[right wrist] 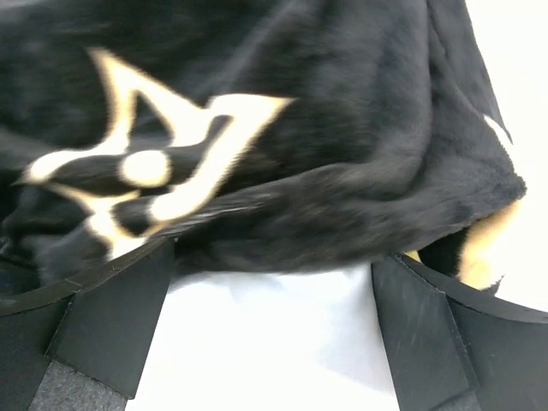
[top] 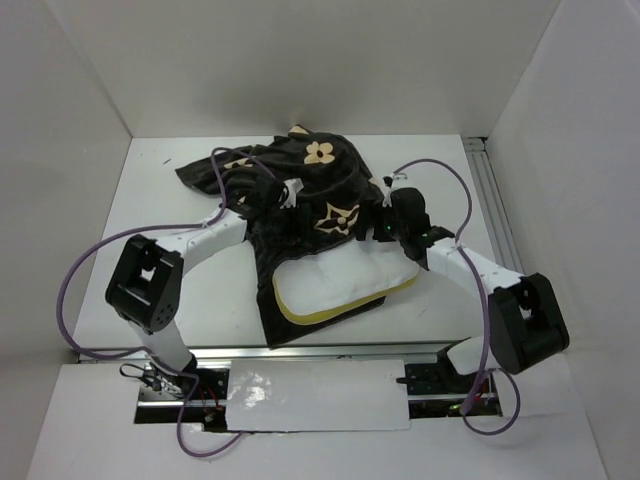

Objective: Put the pillow into the pillowcase

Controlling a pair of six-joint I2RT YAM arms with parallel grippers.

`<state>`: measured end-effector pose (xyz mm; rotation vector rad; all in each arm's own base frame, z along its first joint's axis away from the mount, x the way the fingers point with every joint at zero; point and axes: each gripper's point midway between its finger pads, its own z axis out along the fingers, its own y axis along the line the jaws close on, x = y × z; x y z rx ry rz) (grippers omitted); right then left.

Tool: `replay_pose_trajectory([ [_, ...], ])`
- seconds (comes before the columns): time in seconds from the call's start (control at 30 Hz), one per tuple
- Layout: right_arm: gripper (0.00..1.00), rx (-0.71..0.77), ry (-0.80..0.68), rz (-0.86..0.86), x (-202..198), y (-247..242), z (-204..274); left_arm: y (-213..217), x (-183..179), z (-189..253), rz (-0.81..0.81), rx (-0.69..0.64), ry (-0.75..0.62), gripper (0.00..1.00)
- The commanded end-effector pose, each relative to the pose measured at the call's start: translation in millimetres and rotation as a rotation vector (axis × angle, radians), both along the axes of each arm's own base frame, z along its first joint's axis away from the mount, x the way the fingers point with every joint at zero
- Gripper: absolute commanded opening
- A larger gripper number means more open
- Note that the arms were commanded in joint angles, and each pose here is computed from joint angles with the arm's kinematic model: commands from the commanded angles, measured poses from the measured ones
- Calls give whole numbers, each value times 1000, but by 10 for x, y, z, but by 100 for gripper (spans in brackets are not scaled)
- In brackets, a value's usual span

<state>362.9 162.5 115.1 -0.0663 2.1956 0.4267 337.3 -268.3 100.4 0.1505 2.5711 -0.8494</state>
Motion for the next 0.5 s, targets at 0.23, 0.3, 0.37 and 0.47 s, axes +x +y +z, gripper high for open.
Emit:
replay_pose_trajectory([
  [0.23, 100, -160, -101, 150, -802, 341, 613, 810, -624, 318, 253, 55, -188, 100],
  [0.3, 100, -181, -125, 215, -1002, 547, 639, 922, -786, 224, 281, 44, -174, 100],
  [0.37, 100, -198, -148, 362, -1316, 832, 589, 1075, -986, 31, 318, 53, -146, 100],
  [0.47, 100, -288, -171, 582, -1667, 1258, 306, 1173, -1151, -225, 340, 49, -98, 100],
])
